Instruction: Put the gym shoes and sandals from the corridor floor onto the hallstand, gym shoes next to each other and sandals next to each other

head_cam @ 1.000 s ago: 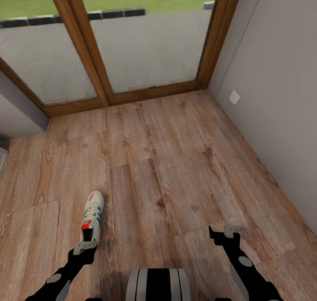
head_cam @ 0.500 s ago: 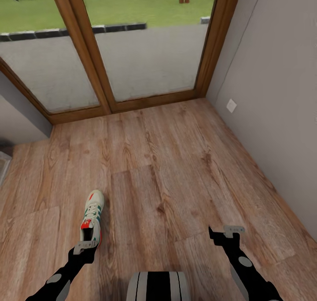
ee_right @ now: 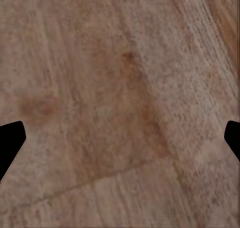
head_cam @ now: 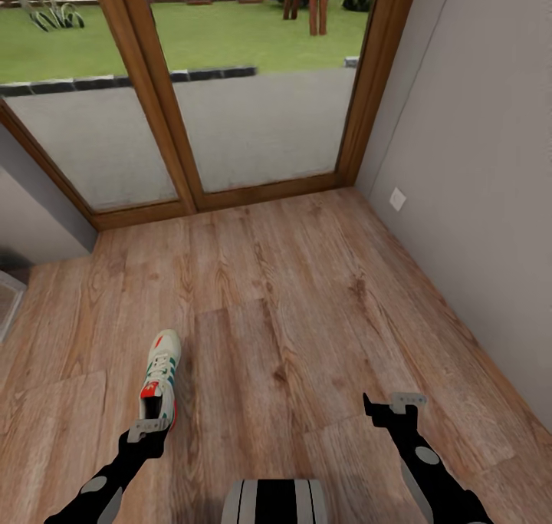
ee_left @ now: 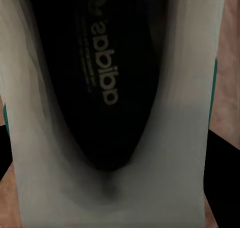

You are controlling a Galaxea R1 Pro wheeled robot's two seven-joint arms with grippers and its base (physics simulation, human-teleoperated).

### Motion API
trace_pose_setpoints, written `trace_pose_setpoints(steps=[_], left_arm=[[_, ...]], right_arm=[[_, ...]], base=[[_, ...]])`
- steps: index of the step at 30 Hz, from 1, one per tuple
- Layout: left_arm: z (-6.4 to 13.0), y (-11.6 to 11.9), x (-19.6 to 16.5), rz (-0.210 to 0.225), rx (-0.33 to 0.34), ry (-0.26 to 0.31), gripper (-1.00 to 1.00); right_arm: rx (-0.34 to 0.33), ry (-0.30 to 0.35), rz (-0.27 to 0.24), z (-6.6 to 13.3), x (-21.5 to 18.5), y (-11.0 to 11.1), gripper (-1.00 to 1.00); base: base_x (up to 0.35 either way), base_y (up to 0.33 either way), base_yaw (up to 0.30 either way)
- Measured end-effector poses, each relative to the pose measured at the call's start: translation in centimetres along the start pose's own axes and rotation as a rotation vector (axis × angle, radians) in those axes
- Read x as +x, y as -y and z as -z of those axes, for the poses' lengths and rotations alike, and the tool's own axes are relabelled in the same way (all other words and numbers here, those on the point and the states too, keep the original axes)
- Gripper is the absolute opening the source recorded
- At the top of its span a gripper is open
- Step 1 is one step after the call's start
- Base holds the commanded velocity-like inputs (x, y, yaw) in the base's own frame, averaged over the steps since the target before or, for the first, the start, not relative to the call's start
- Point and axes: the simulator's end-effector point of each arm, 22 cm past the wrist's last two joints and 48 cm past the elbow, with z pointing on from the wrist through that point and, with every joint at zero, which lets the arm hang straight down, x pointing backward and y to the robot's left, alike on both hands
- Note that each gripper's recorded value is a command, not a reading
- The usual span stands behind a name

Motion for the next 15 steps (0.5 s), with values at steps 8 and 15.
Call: trace_pose_setpoints(steps=[8,15], left_arm=[[1.1,-0.4,-0.3,-0.013,-0.005,0.011,-1.00],[2.0,-1.5,-3.2,-0.046,-0.022,0.078,-1.00]], right_arm=[[0.005,0.035,-0.002,0.5,-1.9,0.3,1.00],[0.108,0.021,0.006,1.5,-1.3,3.1,1.00]], base=[[0.000,0.000,0.000],[0.000,0.000,-0.162]])
